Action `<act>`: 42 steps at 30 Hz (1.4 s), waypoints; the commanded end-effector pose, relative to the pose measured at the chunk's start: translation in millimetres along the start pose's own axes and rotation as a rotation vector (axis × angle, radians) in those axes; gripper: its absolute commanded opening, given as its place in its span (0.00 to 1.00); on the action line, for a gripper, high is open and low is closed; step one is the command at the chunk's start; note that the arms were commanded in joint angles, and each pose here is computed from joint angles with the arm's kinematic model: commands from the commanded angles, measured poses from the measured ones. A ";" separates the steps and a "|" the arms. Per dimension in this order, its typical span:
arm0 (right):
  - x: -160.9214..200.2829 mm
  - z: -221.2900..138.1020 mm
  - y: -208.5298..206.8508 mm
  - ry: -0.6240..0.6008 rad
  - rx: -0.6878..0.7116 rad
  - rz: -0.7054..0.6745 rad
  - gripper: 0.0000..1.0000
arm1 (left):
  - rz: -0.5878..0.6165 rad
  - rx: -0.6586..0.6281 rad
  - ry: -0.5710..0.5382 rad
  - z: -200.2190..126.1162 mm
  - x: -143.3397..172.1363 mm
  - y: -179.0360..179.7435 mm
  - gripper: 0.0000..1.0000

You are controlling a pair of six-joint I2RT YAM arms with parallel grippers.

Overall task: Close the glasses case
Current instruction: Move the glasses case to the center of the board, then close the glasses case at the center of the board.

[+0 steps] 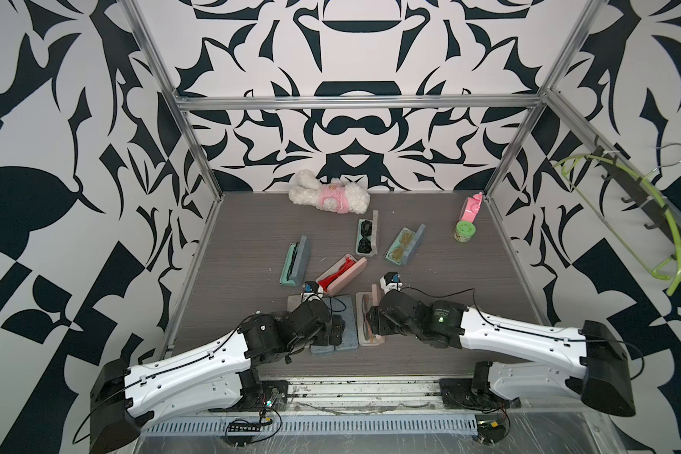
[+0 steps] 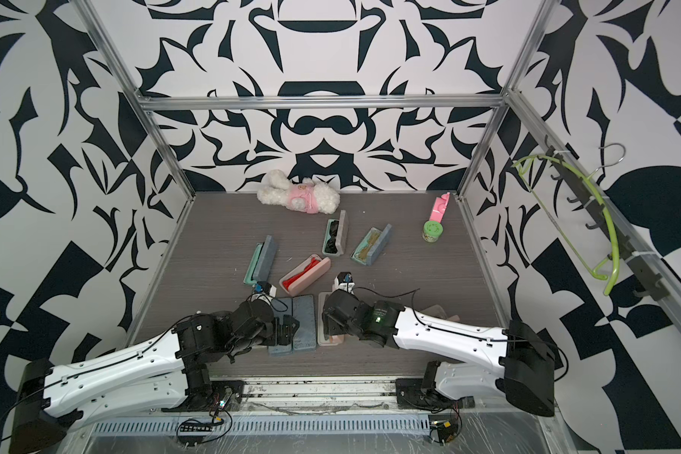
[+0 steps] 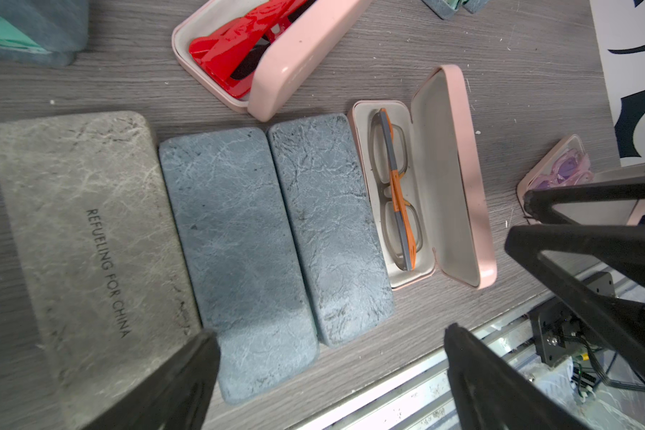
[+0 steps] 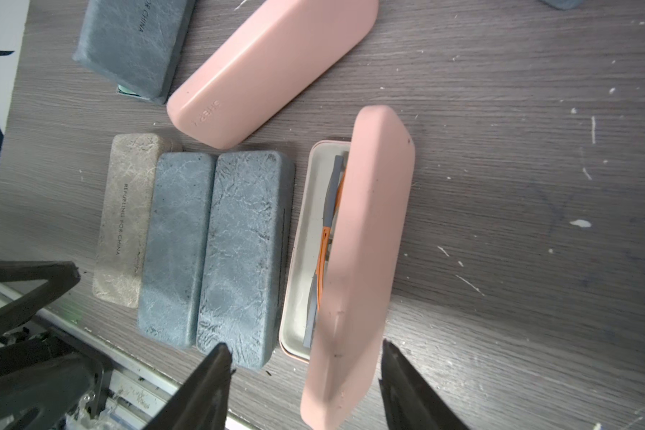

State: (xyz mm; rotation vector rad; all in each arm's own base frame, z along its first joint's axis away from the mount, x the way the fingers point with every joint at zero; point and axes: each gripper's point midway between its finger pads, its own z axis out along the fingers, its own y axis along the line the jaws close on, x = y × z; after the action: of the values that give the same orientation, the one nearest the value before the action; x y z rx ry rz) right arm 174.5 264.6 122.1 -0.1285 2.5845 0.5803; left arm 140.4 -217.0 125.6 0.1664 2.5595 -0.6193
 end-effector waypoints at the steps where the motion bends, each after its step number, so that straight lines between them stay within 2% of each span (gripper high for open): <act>1: -6.5 -5.0 2.7 -0.011 -0.064 0.001 0.65 | 0.002 0.002 0.022 -5.8 -1.1 -5.3 0.99; 9: -14.5 -18.9 1.5 -0.013 -0.174 0.024 0.66 | 0.012 -0.012 0.059 -3.4 1.6 -9.0 0.99; 21: -23.2 -19.6 14.4 0.013 -0.324 0.048 0.65 | 0.018 -0.033 0.108 0.8 7.7 -8.4 1.00; 35: -28.4 -20.5 22.8 0.025 -0.386 0.055 0.64 | 0.039 -0.042 0.156 5.8 11.8 -9.7 1.00; 42: -29.1 -20.3 21.3 0.036 -0.412 0.067 0.61 | 0.042 -0.029 0.184 15.3 14.6 -16.3 0.96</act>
State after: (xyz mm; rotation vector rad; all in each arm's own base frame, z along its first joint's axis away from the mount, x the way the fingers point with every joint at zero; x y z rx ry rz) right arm 185.4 271.3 150.4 -0.1591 2.5242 1.0864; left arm 130.4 -231.0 108.0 0.2522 2.7307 -0.5441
